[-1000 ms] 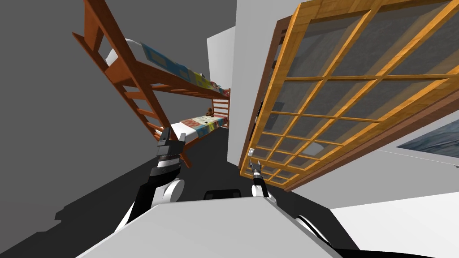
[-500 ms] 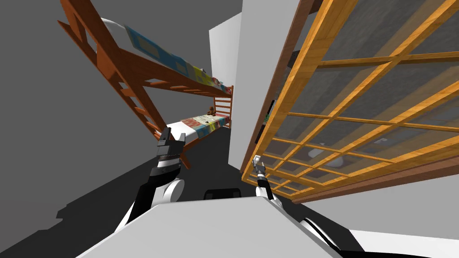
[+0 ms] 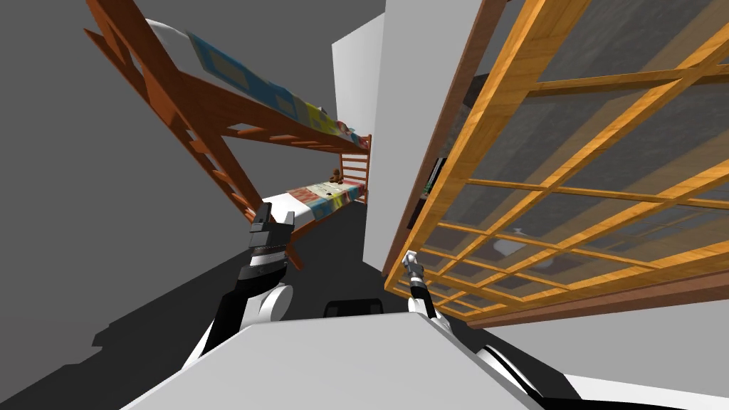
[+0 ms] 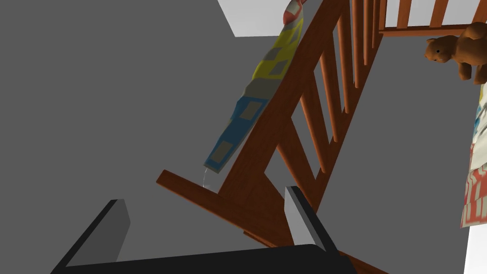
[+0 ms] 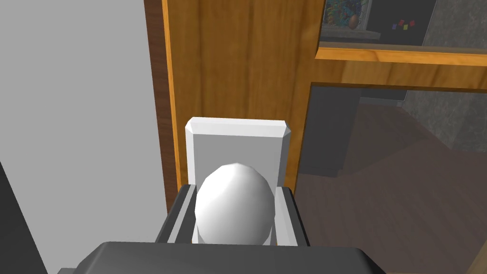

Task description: Pull the door open

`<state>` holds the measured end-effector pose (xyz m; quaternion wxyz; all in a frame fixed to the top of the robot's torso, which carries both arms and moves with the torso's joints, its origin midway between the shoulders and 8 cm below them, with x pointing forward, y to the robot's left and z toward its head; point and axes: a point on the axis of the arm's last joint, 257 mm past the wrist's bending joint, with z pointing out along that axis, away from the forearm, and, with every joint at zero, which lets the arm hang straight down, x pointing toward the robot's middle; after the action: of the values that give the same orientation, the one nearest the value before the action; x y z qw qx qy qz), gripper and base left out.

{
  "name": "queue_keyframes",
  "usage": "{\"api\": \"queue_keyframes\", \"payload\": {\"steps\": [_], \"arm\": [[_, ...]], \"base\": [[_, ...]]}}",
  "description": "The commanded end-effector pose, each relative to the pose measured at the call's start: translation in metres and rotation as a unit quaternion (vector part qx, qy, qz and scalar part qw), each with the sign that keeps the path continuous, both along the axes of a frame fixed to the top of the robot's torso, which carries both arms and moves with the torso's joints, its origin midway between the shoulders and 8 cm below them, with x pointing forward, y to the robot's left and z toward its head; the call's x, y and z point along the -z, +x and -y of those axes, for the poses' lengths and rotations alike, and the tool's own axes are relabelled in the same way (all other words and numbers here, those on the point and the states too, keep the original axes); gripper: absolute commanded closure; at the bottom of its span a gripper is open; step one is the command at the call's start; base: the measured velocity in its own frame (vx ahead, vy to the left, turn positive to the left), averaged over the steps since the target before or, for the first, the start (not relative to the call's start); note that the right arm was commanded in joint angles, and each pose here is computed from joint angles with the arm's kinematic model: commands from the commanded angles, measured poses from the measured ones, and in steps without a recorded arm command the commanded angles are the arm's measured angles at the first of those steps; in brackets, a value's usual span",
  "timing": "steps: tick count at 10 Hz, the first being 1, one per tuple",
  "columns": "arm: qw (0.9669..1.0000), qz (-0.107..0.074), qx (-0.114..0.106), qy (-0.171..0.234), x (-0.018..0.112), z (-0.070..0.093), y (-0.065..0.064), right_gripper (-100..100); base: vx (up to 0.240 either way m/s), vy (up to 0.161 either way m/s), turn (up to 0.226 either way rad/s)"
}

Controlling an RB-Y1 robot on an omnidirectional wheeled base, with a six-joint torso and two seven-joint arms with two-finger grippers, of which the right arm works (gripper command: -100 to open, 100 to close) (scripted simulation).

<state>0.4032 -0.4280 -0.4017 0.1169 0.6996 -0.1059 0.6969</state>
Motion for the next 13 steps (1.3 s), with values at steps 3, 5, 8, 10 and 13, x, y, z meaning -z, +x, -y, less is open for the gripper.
{"api": "queue_keyframes", "payload": {"steps": [3,5,8,10,13], "arm": [[1.0,0.001,0.0,0.0,0.0,-0.001,0.0,100],[0.9998,0.0,-0.018,0.001,0.0,-0.004,-0.003,100],[0.9992,0.002,-0.04,0.003,-0.001,-0.009,-0.006,100],[0.9982,0.003,-0.059,0.005,-0.002,-0.013,-0.01,100],[0.9976,-0.001,-0.069,0.008,0.001,-0.017,-0.013,100]], "base": [[-0.008,0.002,0.001],[-0.169,-0.029,0.113],[-0.226,-0.016,0.093],[-0.225,-0.009,0.102],[-0.181,-0.043,0.076]]}}
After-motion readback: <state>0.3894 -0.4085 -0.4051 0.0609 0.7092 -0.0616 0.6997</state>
